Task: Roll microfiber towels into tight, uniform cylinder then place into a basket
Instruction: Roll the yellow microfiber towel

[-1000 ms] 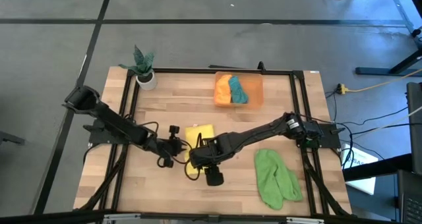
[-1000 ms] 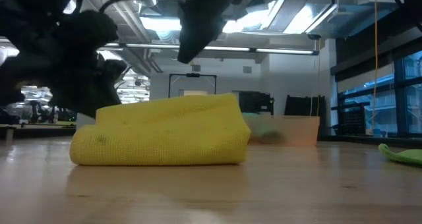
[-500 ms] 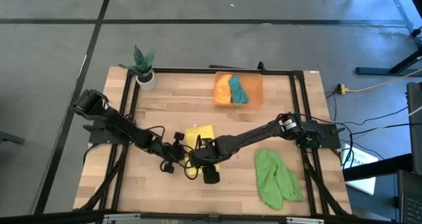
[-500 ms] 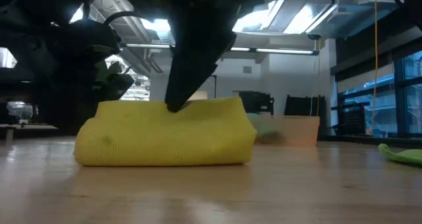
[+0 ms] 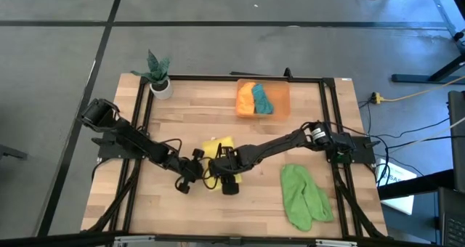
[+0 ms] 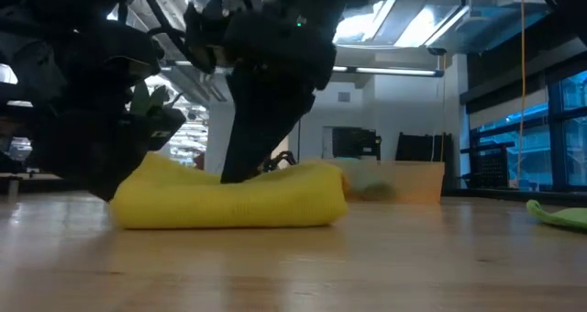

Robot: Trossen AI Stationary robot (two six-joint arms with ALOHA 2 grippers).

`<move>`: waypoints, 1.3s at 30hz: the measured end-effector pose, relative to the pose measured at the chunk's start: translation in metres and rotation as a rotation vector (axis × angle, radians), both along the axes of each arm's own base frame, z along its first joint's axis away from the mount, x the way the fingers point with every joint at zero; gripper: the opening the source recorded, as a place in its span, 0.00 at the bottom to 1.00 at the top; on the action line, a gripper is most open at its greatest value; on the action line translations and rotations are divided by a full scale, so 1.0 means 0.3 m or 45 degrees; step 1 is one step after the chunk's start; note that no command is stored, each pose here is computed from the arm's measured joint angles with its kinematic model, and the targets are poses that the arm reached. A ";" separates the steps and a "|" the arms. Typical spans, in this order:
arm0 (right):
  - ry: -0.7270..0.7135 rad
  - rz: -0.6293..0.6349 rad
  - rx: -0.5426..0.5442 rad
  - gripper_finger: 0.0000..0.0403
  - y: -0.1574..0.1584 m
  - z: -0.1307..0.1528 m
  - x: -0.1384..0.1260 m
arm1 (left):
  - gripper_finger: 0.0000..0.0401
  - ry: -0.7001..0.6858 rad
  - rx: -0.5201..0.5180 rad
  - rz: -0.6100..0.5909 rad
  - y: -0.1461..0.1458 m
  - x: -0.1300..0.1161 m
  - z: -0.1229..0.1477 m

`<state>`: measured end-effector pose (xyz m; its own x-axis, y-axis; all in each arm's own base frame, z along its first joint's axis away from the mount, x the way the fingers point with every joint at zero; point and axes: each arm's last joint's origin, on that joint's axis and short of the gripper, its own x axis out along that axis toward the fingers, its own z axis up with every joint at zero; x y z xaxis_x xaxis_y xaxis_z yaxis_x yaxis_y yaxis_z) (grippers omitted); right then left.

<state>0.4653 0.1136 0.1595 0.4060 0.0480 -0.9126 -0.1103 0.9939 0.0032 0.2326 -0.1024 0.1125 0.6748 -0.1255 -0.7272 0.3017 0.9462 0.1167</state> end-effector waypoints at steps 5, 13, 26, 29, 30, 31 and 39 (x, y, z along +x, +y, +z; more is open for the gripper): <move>0.011 -0.027 -0.001 0.46 -0.030 -0.031 -0.003 | 0.17 0.017 0.024 0.021 0.004 -0.004 -0.005; 0.049 -0.025 0.021 0.46 -0.043 -0.063 -0.016 | 0.17 0.071 0.082 0.053 0.024 -0.042 0.036; 0.017 -0.010 0.015 0.46 -0.032 0.017 -0.030 | 0.17 -0.068 -0.006 0.056 0.030 -0.089 0.165; 0.024 0.030 -0.023 0.46 -0.004 0.065 -0.037 | 0.17 -0.075 0.010 0.068 0.027 -0.091 0.165; 0.014 0.040 -0.040 0.46 0.009 0.077 -0.039 | 0.17 -0.076 0.013 0.072 0.028 -0.090 0.165; 0.008 0.055 -0.064 0.46 0.022 0.086 -0.043 | 0.17 -0.078 0.017 0.077 0.028 -0.090 0.165; 0.097 0.232 -0.247 0.46 0.127 0.040 -0.111 | 0.17 -0.093 0.005 0.104 0.025 -0.089 0.167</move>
<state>0.4319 0.1517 0.1716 0.3367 -0.0647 -0.9394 -0.2940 0.9405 -0.1701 0.2058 -0.0948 0.1627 0.7339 -0.0652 -0.6761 0.2143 0.9668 0.1395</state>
